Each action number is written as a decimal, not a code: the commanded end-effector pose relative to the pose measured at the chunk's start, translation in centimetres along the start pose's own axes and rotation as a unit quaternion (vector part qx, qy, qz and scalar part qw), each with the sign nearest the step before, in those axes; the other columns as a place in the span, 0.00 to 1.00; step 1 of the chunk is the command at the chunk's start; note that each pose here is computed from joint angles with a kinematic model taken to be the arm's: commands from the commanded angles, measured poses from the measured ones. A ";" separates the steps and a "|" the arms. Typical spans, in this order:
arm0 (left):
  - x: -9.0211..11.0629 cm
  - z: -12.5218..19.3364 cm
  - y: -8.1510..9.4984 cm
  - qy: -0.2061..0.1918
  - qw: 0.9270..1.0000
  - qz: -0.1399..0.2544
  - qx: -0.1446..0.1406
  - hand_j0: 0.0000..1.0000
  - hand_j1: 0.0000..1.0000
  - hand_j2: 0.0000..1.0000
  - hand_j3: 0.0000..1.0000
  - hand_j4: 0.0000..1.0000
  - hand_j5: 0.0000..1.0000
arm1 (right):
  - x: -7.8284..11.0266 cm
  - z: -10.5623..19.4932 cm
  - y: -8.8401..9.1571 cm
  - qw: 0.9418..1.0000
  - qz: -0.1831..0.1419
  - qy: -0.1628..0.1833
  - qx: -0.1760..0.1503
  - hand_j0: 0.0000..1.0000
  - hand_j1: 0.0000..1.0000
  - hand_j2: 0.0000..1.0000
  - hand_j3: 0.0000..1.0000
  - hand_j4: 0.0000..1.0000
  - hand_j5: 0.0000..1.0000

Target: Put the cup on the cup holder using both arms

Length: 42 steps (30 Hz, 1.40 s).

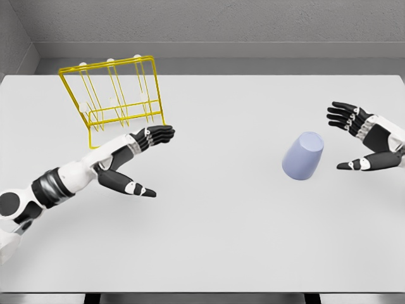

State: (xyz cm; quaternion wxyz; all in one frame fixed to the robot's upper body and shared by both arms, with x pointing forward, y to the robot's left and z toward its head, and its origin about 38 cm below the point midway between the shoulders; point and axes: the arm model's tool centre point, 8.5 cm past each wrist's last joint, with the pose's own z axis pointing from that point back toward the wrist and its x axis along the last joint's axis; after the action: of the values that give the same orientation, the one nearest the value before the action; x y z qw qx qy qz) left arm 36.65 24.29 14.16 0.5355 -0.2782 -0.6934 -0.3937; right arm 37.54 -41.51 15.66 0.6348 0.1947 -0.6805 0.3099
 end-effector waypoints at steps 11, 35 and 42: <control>-3.9 -1.1 -0.2 0.067 0.997 0.032 0.016 1.00 1.00 1.00 1.00 1.00 1.00 | -4.3 1.6 -1.4 0.997 -0.033 0.033 -0.060 1.00 1.00 1.00 1.00 1.00 1.00; -4.2 -1.4 -0.1 0.068 0.996 0.049 0.026 1.00 1.00 1.00 1.00 1.00 1.00 | -8.2 -2.0 2.3 0.998 -0.031 0.050 -0.024 1.00 1.00 1.00 1.00 1.00 1.00; -4.6 -2.4 -0.7 0.056 0.997 0.055 0.028 1.00 1.00 1.00 1.00 1.00 1.00 | -8.6 -2.4 3.1 0.998 -0.035 0.053 -0.014 1.00 1.00 1.00 1.00 1.00 1.00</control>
State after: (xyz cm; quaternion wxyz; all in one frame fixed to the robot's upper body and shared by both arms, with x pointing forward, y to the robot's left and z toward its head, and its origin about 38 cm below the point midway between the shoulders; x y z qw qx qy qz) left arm 38.43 22.29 9.91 0.6030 -0.2747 -0.6543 -0.3644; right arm 38.32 -38.89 6.73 0.6829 0.1900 -0.6438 0.2883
